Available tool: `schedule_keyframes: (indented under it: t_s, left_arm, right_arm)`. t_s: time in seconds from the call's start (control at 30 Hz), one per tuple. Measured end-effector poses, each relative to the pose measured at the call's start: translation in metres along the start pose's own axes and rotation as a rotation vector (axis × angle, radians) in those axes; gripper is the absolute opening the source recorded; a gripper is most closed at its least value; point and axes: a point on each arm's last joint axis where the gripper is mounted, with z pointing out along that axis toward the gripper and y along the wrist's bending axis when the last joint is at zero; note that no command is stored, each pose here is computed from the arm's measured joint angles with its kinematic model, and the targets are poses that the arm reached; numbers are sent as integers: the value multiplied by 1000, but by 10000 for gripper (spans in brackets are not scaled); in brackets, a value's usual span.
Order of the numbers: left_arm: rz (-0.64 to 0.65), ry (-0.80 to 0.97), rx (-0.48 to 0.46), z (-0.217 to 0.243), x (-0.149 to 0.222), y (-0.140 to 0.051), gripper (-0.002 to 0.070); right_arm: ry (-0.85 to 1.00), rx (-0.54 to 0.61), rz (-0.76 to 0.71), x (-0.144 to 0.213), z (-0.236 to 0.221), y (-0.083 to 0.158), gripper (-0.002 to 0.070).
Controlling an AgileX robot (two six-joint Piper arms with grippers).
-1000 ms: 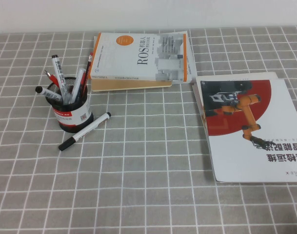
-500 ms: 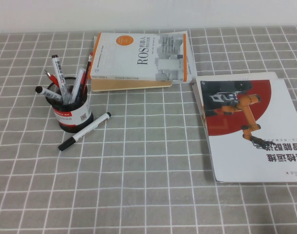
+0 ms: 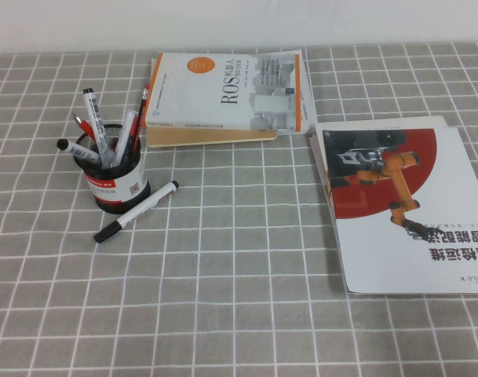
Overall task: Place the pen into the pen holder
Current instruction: Pick up the pen on the table
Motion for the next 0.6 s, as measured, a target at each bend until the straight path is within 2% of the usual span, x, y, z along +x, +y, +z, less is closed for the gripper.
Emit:
schedule_keyframes:
  t_s: [0.17, 0.33, 0.5, 0.6]
  left_arm:
    - [0, 0, 0, 0, 0, 0, -3]
    - [0, 0, 0, 0, 0, 0, -3]
    - [0, 0, 0, 0, 0, 0, -3]
    - [0, 0, 0, 0, 0, 0, -3]
  right_arm:
    - [-58, -15, 49, -5, 0, 1, -13]
    - [-56, -24, -66, -6, -1, 5, -13]
    - [-59, -62, -243, -24, -1, 39, -13]
    - [4, -64, -374, -35, 6, 62, -13]
